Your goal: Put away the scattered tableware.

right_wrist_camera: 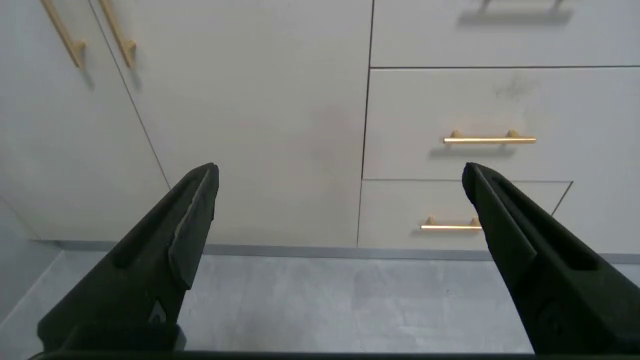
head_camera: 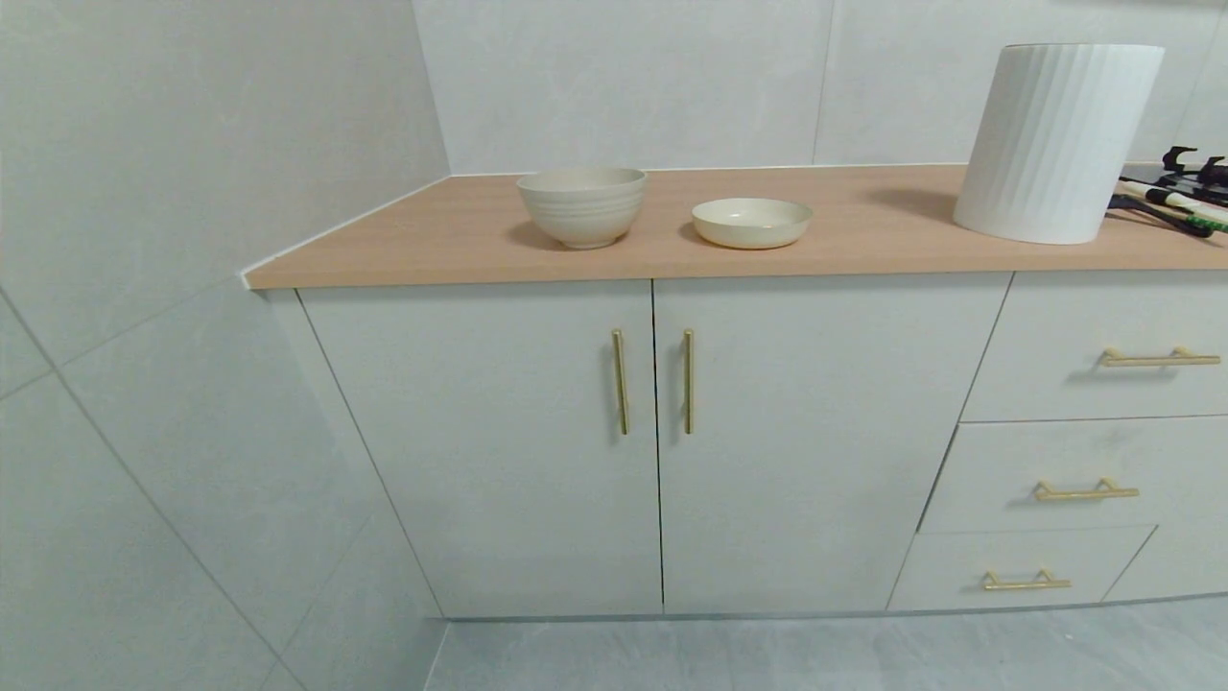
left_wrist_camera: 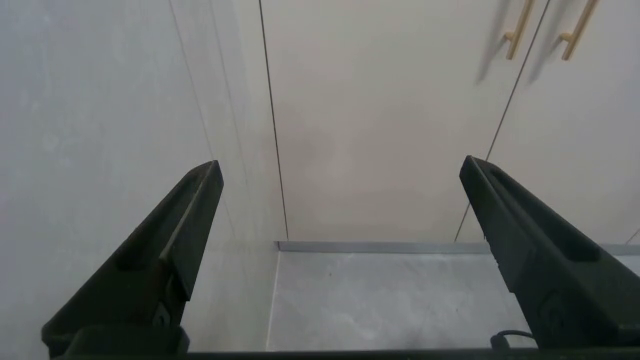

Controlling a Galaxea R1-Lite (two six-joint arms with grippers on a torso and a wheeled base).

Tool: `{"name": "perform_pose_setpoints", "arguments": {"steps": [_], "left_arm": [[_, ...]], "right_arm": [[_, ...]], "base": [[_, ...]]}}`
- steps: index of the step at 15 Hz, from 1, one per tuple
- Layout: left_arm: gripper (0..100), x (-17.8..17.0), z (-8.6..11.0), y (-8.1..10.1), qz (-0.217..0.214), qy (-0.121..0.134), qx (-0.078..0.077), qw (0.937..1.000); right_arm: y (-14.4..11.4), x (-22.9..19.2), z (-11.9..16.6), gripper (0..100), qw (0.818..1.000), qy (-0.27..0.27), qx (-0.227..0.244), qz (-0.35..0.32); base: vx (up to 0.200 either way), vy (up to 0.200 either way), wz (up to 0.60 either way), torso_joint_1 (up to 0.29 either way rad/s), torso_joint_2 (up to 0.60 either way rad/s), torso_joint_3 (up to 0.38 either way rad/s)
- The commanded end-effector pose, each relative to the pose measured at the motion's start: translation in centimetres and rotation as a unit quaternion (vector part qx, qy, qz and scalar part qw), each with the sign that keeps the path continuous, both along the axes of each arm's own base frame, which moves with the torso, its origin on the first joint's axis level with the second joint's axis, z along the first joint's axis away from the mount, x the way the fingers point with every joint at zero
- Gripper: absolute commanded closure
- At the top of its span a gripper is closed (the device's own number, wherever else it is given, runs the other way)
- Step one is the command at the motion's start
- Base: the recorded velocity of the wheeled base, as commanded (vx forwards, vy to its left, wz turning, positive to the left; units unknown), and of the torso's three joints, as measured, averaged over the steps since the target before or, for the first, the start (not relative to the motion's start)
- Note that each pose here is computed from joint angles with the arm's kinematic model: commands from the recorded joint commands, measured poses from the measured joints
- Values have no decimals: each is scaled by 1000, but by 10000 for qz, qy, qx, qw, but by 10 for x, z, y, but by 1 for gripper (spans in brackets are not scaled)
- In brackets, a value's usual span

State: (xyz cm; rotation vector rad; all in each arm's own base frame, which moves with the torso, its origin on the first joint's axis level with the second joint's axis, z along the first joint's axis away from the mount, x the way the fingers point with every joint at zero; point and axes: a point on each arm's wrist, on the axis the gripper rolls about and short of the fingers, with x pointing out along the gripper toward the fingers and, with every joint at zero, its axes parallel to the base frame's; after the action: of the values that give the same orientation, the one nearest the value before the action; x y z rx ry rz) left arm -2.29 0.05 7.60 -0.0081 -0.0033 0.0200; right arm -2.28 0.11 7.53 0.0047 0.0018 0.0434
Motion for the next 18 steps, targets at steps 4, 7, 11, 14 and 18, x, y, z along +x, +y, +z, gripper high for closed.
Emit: {"name": "perform_pose_setpoints", "arguments": {"steps": [4, 7, 11, 14, 18], "left_arm": [[0, 0, 0, 0, 7, 16, 2, 10000], [0, 0, 0, 0, 0, 16, 2, 10000], [0, 0, 0, 0, 0, 16, 2, 10000], [0, 0, 0, 0, 0, 16, 2, 10000], [0, 0, 0, 0, 7, 8, 2, 10000]], "right_arm": [[0, 0, 0, 0, 10000, -4, -62, 21], [2, -10, 54, 0, 9953, -537, 376, 716], [9, 34, 78, 0, 9688, 1036, 514, 2194], [18, 74, 99, 0, 9435, 1581, 506, 2867], [37, 131, 109, 0, 9239, 2185, 489, 3104]], "base": [[0, 0, 0, 0, 0, 0], [0, 0, 0, 0, 0, 0], [0, 0, 0, 0, 0, 0], [0, 0, 0, 0, 0, 0], [0, 0, 0, 0, 0, 0]]}}
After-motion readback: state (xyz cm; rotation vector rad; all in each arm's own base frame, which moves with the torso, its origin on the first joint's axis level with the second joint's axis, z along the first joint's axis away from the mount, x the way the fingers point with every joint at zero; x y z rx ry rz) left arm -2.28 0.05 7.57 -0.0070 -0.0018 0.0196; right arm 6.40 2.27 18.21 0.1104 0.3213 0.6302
